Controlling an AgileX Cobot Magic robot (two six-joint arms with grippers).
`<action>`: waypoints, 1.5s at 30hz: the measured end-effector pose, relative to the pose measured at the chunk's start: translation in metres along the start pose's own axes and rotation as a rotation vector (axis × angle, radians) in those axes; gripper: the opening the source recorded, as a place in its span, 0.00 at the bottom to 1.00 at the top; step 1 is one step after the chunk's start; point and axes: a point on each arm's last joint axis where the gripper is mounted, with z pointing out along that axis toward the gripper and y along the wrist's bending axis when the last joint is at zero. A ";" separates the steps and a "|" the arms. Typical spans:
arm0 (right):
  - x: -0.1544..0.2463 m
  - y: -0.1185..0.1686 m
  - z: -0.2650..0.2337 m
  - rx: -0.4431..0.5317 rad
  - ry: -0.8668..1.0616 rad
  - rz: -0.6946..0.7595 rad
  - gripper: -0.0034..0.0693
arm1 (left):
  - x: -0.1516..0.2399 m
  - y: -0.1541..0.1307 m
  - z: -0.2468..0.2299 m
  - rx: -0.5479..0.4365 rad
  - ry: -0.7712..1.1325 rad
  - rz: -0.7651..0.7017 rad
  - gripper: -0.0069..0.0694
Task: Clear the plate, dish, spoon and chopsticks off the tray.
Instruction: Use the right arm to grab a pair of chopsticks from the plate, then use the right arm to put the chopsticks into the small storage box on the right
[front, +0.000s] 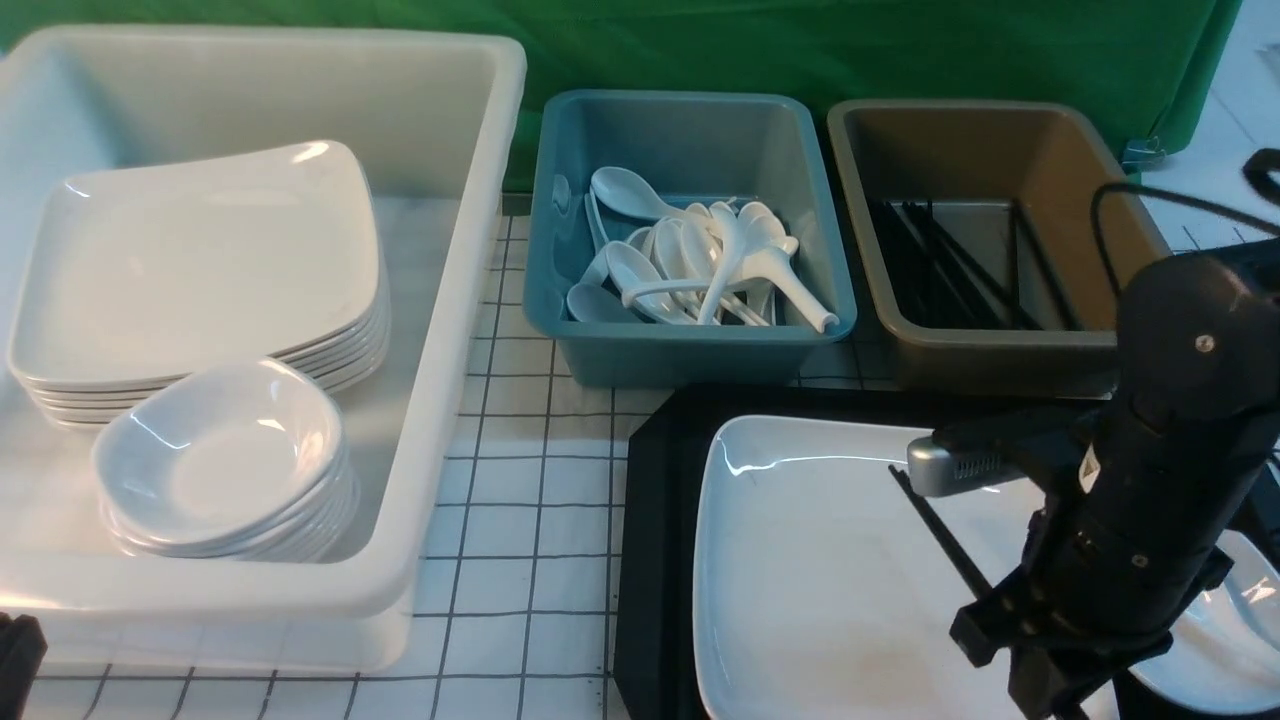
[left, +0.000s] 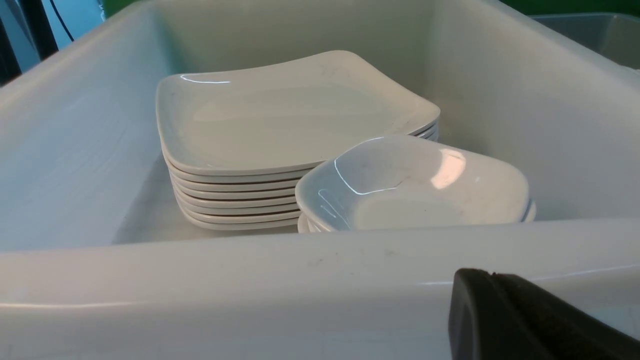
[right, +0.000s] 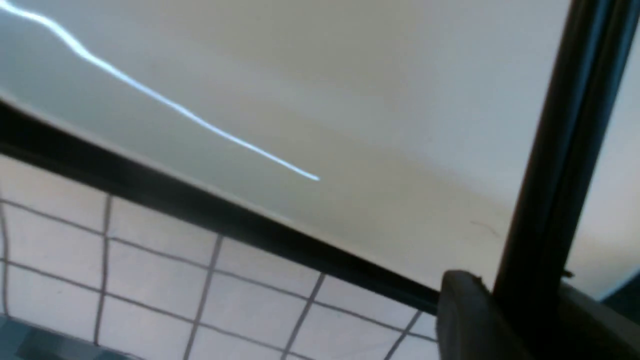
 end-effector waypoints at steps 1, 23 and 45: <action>0.002 0.001 -0.006 -0.001 -0.031 -0.016 0.28 | 0.000 0.000 0.000 0.001 0.000 -0.005 0.12; -0.077 -0.084 -0.119 0.129 -0.994 0.268 0.28 | 0.000 0.000 0.000 0.001 0.000 -0.005 0.12; -0.167 -0.120 -0.014 0.048 -0.968 0.443 0.49 | 0.000 0.000 0.000 0.001 0.000 -0.005 0.12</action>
